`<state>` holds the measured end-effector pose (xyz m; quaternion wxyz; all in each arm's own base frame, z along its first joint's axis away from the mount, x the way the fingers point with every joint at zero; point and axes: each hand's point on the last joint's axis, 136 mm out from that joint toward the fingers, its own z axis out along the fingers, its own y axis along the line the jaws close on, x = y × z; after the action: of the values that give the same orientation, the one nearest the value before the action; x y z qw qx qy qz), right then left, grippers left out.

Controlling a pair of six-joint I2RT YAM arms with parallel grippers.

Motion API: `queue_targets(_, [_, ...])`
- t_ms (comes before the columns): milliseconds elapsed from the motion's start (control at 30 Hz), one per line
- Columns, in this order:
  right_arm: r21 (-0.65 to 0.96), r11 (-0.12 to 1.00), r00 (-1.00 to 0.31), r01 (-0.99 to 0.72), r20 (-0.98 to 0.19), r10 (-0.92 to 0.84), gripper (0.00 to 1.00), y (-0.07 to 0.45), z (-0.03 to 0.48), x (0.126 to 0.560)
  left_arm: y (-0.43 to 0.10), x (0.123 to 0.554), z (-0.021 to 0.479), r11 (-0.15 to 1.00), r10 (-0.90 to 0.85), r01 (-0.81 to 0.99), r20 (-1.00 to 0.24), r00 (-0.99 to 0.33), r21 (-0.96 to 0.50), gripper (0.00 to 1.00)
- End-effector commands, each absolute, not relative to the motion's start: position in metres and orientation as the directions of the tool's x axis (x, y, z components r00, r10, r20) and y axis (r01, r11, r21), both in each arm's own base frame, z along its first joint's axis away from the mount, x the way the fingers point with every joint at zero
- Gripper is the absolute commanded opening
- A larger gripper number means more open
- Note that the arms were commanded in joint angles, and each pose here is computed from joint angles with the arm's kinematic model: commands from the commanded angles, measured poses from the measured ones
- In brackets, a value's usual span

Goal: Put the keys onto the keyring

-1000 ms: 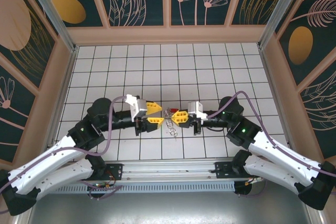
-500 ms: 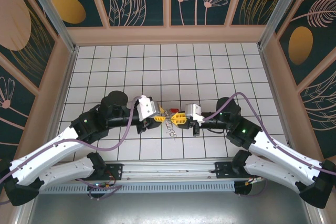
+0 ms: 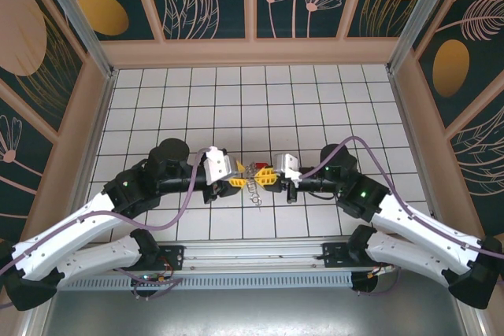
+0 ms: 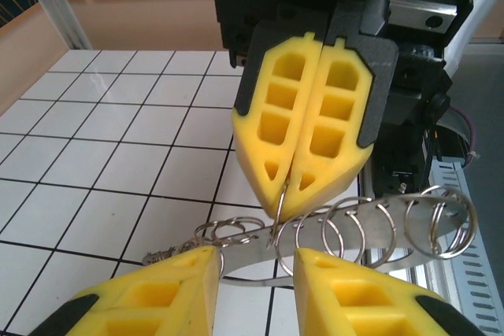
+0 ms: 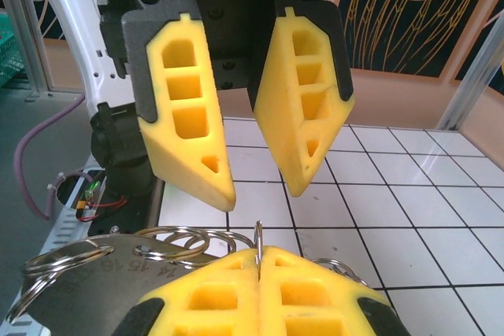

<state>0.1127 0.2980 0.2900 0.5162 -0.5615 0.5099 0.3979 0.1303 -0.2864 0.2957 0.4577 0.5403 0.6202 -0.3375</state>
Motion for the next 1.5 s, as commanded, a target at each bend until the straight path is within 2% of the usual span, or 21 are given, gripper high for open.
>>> queue_targets(0, [-0.221, 0.062, 0.212, -0.973, -0.969, -0.125, 0.0, 0.301, 0.311, 0.113, -0.293, 0.125, 0.298, 0.145, 0.337, 0.986, -0.941, 0.031, 0.084, 0.32])
queue_targets(267, [-0.229, 0.037, 0.224, -0.973, -0.968, -0.112, 0.0, 0.305, 0.312, 0.11, -0.298, 0.127, 0.288, 0.141, 0.357, 0.987, -0.934, 0.02, 0.075, 0.3])
queue_targets(533, [-0.224, 0.01, 0.222, -0.975, -0.97, -0.096, 0.0, 0.307, 0.31, 0.104, -0.299, 0.133, 0.282, 0.164, 0.376, 0.983, -0.926, 0.019, 0.087, 0.17])
queue_targets(733, [-0.232, -0.009, 0.232, -0.973, -0.969, -0.082, 0.0, 0.306, 0.311, 0.099, -0.301, 0.134, 0.279, 0.163, 0.378, 0.984, -0.926, 0.011, 0.078, 0.16])
queue_targets(933, [-0.237, -0.001, 0.237, -0.971, -0.968, -0.088, 0.0, 0.306, 0.31, 0.1, -0.304, 0.13, 0.278, 0.151, 0.374, 0.986, -0.927, 0.013, 0.075, 0.0])
queue_targets(1167, [-0.246, 0.03, 0.243, -0.969, -0.966, -0.091, 0.0, 0.303, 0.31, 0.102, -0.299, 0.133, 0.299, 0.208, 0.269, 0.975, -0.963, 0.021, 0.079, 0.0])
queue_targets(1333, [-0.241, 0.079, 0.233, -0.967, -0.968, -0.098, 0.22, 0.298, 0.307, 0.106, -0.295, 0.129, 0.309, 0.219, 0.19, 0.974, -0.982, 0.021, 0.063, 0.0])
queue_targets(1467, [-0.233, 0.12, 0.221, -0.965, -0.969, -0.11, 0.25, 0.294, 0.301, 0.109, -0.296, 0.128, 0.308, 0.214, 0.183, 0.975, -0.983, 0.016, 0.056, 0.0])
